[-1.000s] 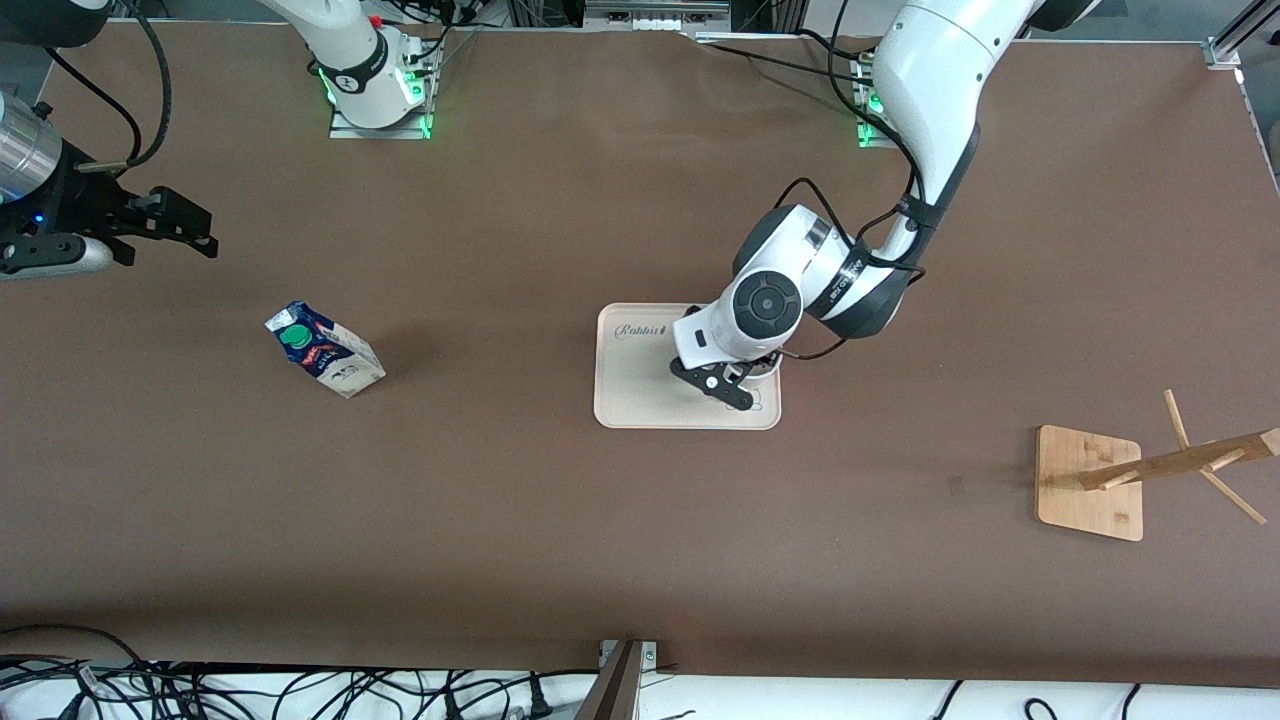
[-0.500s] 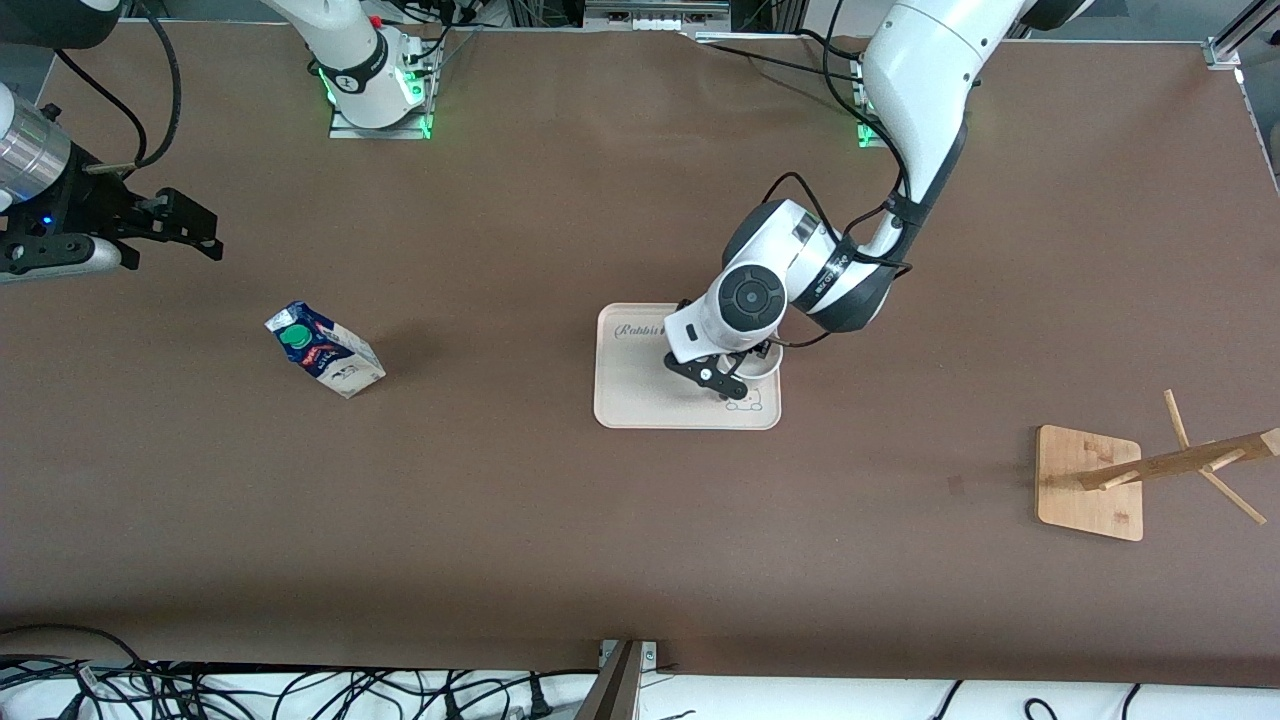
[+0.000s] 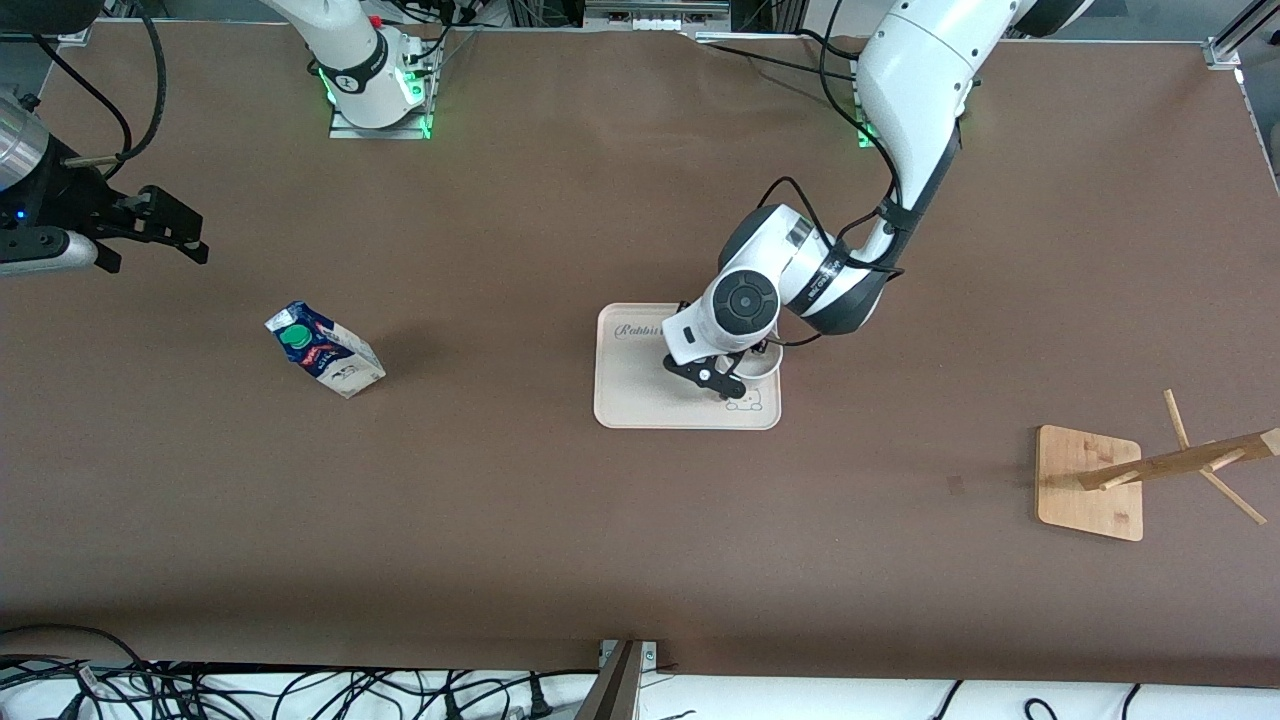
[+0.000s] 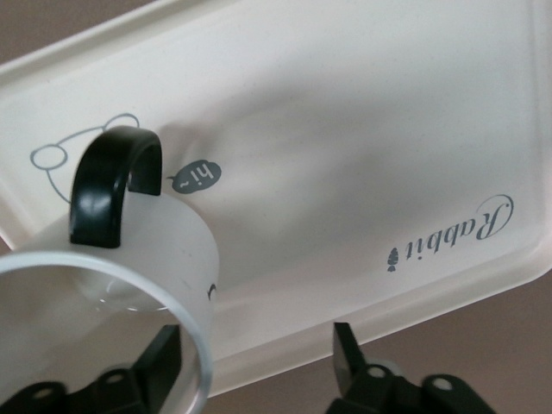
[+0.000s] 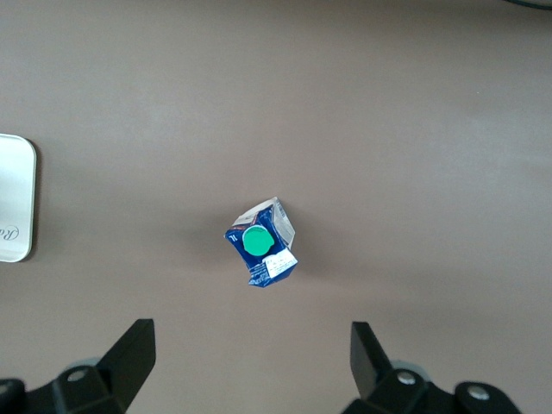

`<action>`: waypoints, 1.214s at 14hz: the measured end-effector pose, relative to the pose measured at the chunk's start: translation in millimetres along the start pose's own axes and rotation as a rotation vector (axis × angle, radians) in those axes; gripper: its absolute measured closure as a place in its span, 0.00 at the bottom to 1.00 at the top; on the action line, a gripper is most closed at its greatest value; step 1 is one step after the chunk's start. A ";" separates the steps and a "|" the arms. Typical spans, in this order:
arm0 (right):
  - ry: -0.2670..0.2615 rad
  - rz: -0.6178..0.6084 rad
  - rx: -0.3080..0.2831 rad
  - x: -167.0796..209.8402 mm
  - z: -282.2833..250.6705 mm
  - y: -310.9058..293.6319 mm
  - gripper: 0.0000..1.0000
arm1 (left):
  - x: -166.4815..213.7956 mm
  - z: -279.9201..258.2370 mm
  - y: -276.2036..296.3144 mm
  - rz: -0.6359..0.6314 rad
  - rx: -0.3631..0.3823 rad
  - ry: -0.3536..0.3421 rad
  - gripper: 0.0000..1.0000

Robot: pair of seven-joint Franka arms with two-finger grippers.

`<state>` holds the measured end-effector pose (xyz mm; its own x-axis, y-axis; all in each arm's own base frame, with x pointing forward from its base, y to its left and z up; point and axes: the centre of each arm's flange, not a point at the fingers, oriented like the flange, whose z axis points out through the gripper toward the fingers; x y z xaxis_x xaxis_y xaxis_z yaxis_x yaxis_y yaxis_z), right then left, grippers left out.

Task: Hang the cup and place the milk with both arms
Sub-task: 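Grasp the white mug by its rim with the left gripper, then carry the mug with the left gripper to the wooden mug stand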

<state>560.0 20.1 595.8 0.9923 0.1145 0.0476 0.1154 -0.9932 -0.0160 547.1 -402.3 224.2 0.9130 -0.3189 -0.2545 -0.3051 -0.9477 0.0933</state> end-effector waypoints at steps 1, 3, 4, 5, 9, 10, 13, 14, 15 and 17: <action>-0.002 0.001 -0.001 0.9 1.4 0.6 0.00 | -0.6 0.6 2.1 -0.034 0.001 -0.001 0.37; -0.002 0.003 -0.002 3.5 3.2 1.4 0.00 | -1.0 0.7 3.4 -0.082 0.001 0.000 0.61; -0.001 0.002 -0.003 4.7 3.1 0.9 0.00 | -0.7 -0.1 3.5 -0.090 0.001 0.001 0.70; 0.001 0.000 -0.003 5.8 2.9 -0.3 0.00 | -0.3 -1.0 3.7 -0.094 0.000 0.003 0.81; -0.001 -0.001 -0.004 6.6 3.8 -1.3 0.00 | 2.1 -7.3 5.0 -0.100 -0.004 0.018 0.93; -0.001 0.000 -0.004 6.7 4.1 -0.7 0.00 | 4.0 -13.5 6.0 -0.099 -0.009 0.031 0.93; -0.003 0.000 -0.004 7.3 5.5 -0.7 0.00 | 7.4 -69.7 11.5 -0.102 -0.034 0.121 0.93; -0.003 0.000 -0.004 7.4 5.4 -0.9 0.00 | 4.0 -104.9 9.1 -0.114 -0.045 0.169 0.93; -0.003 -0.001 -0.004 7.6 5.3 -1.2 0.00 | -2.2 -146.6 -0.1 -0.130 -0.053 0.224 0.93; -0.003 -0.001 -0.004 7.7 5.4 -1.4 0.00 | -20.5 -233.6 -44.9 -0.183 -0.063 0.337 0.93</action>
<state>567.7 22.4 590.8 0.9923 0.1157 0.0444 0.1164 -0.9931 -0.0116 605.3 -351.4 450.1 0.9918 -0.1144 0.0571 -0.1213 -0.9830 0.1377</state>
